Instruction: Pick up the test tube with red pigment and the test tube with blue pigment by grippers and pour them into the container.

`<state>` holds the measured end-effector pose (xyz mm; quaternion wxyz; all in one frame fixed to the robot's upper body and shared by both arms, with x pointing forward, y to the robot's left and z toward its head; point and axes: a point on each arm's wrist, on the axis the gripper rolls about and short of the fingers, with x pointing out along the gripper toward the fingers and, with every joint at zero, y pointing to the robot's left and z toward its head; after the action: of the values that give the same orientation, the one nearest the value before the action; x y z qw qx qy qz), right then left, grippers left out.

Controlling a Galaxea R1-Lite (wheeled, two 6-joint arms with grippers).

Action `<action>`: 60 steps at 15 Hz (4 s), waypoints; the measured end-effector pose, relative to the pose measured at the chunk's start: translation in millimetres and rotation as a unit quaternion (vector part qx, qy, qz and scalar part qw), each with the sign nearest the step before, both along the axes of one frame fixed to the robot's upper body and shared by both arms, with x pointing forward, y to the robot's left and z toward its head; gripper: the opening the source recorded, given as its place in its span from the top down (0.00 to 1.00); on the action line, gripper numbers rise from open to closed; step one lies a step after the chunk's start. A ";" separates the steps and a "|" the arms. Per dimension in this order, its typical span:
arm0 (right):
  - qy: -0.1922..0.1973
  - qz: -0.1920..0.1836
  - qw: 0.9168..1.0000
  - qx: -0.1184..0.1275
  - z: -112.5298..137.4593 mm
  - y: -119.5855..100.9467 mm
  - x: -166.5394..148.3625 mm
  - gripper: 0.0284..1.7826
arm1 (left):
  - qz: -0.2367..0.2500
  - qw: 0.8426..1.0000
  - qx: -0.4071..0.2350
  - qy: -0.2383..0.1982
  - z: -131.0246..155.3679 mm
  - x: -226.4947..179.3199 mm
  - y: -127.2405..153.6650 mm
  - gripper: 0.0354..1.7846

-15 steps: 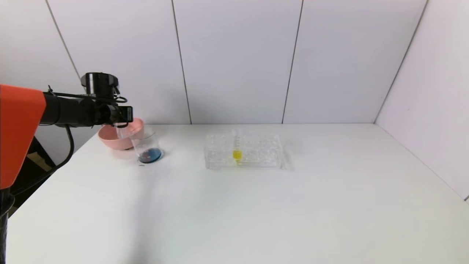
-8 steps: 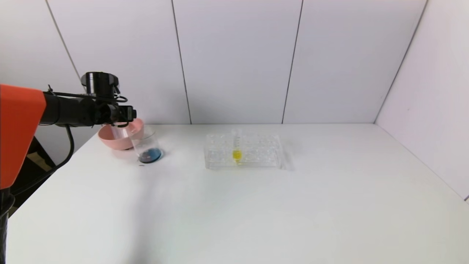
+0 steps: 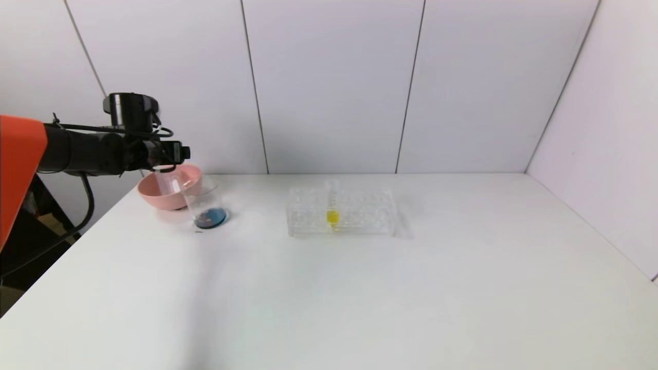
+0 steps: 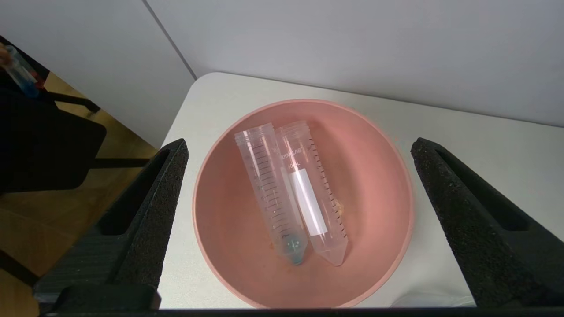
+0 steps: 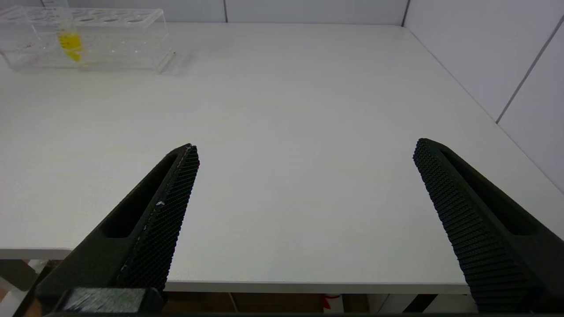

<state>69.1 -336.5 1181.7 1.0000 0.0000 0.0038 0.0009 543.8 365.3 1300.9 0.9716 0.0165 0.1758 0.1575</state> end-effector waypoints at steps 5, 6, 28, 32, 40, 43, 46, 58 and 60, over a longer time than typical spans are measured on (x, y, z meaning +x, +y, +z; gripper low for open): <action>0.000 0.000 1.000 0.000 0.0 0.0 0.0 0.00 | -0.010 0.999 0.007 -0.053 34.7 -29.1 -10.2 0.01; 0.000 0.000 1.000 0.000 0.0 0.0 0.0 0.00 | -0.014 0.998 0.008 -0.065 44.0 -36.9 -14.6 0.01; 0.000 0.000 1.000 0.000 0.0 0.0 0.0 0.00 | -0.167 0.967 0.148 -0.120 75.6 -345.0 -32.0 0.01; 0.000 0.000 1.000 0.000 0.0 0.0 0.0 0.00 | -0.170 0.959 0.165 -0.153 35.5 -407.6 -31.1 0.01; 0.000 0.000 1.000 0.000 0.0 0.0 0.0 0.00 | -0.257 0.915 0.217 -0.222 -69.9 -466.3 -36.2 0.01; 0.000 0.000 1.000 0.000 0.0 0.0 0.0 0.00 | -0.239 0.933 0.185 -0.193 -101.0 -472.0 -35.1 0.01; 0.000 0.000 1.000 0.000 0.0 0.0 0.0 0.00 | -0.208 0.956 0.127 -0.162 -114.9 -474.0 -33.5 0.01; 0.000 0.000 1.000 0.000 0.0 0.0 0.0 0.00 | -0.172 0.971 0.022 -0.162 -120.1 -474.8 -32.5 0.01; 0.000 0.000 1.000 0.000 0.0 0.0 0.0 0.00 | -0.173 0.971 0.022 -0.162 -120.1 -474.8 -32.5 0.01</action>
<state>69.1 -336.5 1181.7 1.0000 0.0000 0.0038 0.0009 69.0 332.8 1180.7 0.9990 0.0426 0.0072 -0.0081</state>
